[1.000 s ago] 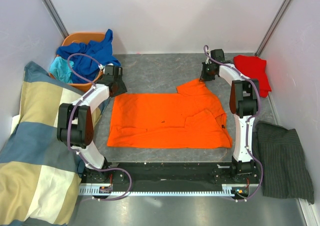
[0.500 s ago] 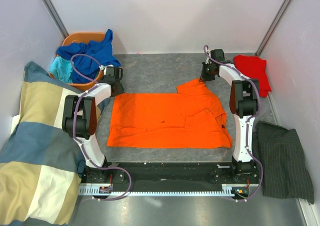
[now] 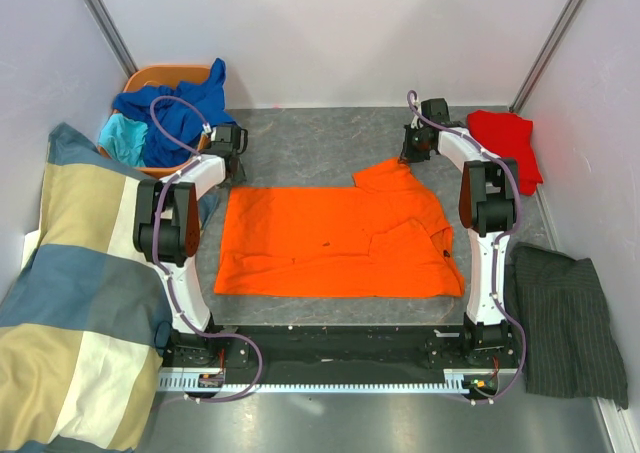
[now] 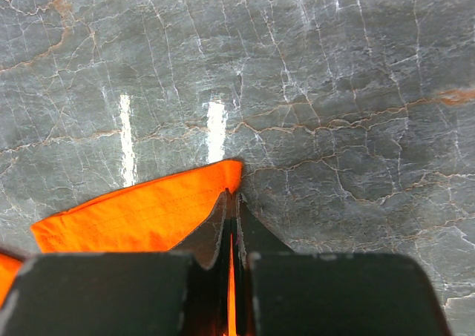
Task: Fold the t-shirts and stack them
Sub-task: Grap the side of the flattened tshirt furthest away from the robot with both arms
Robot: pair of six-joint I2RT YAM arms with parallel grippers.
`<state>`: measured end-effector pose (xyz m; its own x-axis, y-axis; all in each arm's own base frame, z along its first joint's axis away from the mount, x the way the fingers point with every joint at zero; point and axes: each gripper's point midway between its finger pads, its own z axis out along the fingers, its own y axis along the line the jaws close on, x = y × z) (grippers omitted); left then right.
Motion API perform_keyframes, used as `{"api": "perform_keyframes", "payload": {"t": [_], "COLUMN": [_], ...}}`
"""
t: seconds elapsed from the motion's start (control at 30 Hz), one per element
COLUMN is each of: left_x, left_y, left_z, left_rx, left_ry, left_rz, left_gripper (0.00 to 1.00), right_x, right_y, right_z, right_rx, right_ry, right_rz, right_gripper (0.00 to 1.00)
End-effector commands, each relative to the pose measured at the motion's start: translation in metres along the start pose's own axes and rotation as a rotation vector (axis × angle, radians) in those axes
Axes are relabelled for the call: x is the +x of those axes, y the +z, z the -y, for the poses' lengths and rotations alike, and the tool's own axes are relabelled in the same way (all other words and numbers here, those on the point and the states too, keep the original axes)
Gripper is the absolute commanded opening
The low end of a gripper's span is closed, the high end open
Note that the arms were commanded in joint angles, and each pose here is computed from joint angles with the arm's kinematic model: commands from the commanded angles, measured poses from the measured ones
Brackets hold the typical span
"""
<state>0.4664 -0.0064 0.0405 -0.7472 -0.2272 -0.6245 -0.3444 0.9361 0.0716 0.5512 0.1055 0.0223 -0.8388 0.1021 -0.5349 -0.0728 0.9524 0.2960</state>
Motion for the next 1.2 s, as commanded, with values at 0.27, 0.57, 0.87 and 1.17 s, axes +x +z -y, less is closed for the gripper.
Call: {"api": "perform_keyframes", "payload": {"t": [0.27, 0.57, 0.87, 1.17], "left_x": [0.017, 0.025, 0.034, 0.041], "left_y": [-0.002, 0.006, 0.011, 0.012], "left_z": [-0.013, -0.005, 0.003, 0.008], "left_rx": [-0.025, -0.002, 0.038, 0.053], "left_ry": [0.083, 0.107, 0.142, 0.182], "left_rz": [-0.047, -0.079, -0.124, -0.151], "left_gripper": [0.49, 0.53, 0.38, 0.12], "right_x": [0.035, 0.034, 0.031, 0.029], "right_y": [0.008, 0.006, 0.003, 0.000], "right_z": [-0.003, -0.001, 0.002, 0.005], "right_rx": [-0.013, -0.006, -0.002, 0.003], "right_ry": [0.016, 0.013, 0.014, 0.021], "right_rz": [-0.105, -0.102, -0.097, -0.091], "right_gripper": [0.00, 0.00, 0.00, 0.00]}}
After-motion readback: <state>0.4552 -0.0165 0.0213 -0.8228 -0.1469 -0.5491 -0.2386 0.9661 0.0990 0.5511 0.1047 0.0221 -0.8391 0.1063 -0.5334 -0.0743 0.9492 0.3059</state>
